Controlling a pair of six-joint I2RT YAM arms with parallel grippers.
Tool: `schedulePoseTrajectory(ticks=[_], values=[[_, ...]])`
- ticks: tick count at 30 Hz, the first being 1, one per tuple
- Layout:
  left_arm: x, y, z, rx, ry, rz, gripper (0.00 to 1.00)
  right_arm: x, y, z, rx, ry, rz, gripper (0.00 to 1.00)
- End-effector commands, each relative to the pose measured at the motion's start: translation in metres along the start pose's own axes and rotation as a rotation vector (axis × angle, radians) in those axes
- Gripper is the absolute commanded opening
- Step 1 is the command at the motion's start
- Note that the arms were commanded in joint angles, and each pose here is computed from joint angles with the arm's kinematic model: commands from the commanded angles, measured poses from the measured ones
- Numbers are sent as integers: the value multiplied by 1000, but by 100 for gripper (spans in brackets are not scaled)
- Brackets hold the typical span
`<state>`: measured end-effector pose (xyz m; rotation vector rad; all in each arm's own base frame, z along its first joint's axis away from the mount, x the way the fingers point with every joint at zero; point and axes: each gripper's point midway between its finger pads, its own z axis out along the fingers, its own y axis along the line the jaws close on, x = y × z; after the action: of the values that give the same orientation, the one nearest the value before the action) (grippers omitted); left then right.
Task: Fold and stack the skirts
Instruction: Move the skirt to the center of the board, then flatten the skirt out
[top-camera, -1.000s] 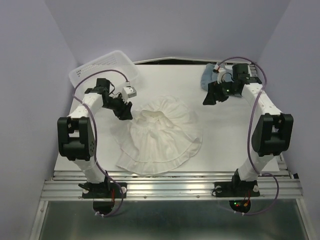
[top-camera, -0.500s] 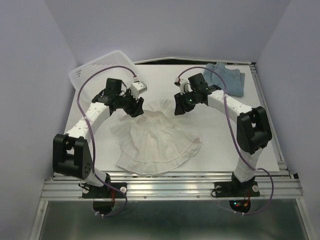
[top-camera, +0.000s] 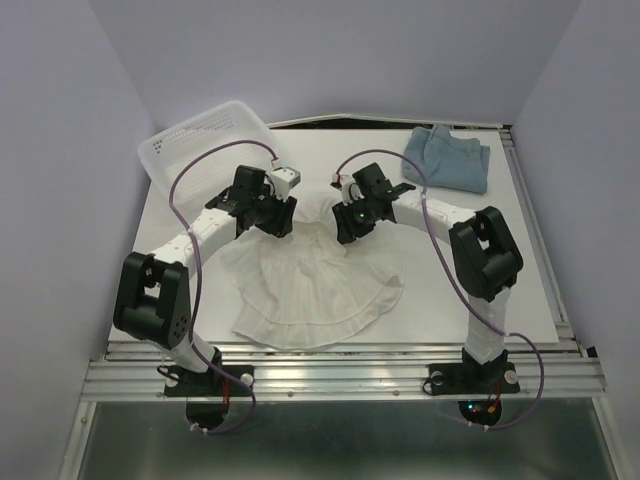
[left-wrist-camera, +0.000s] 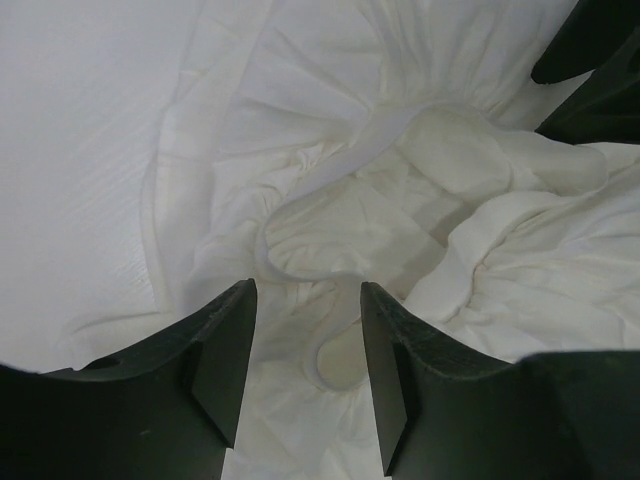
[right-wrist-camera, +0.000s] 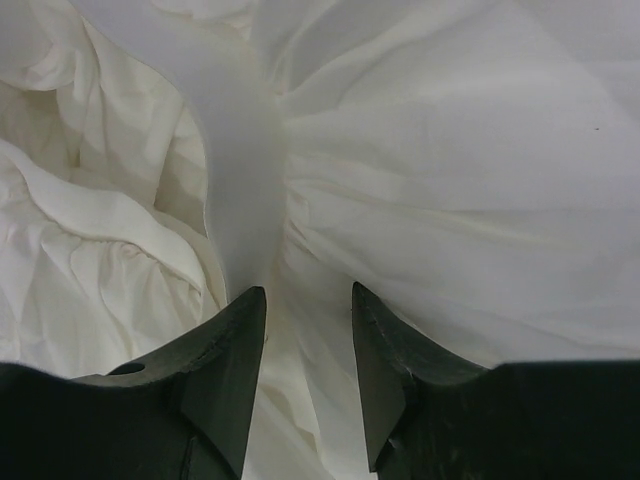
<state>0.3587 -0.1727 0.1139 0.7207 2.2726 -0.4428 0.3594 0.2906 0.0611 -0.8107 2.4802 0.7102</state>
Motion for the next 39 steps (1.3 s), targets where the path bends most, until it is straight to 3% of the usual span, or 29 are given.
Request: schedulePoseTrajectory(ticks=[1,7,10,14,20,34,39], values=[[-8,-1,3,-20,-14,10,56,-6,-4,9,38,-26,-17,45],[5,-13,6,21,24,42,53,-5,-3,2,49,-25,-16,44],[13,-15,8,24,45,64,49,-5,-1,-8,58,-34,-19,53],[24,-13,9,11,81,80,37,-12,1,-20,78,-43,-22,55],[37,-6,13,-16,137,88,36,-22,7,-34,74,-54,-26,66],[21,-13,-3,-5,69,83,50,-38,31,-38,-32,-84,48,65],[9,-20,-9,17,20,70,50,-35,29,-34,-35,-74,32,55]])
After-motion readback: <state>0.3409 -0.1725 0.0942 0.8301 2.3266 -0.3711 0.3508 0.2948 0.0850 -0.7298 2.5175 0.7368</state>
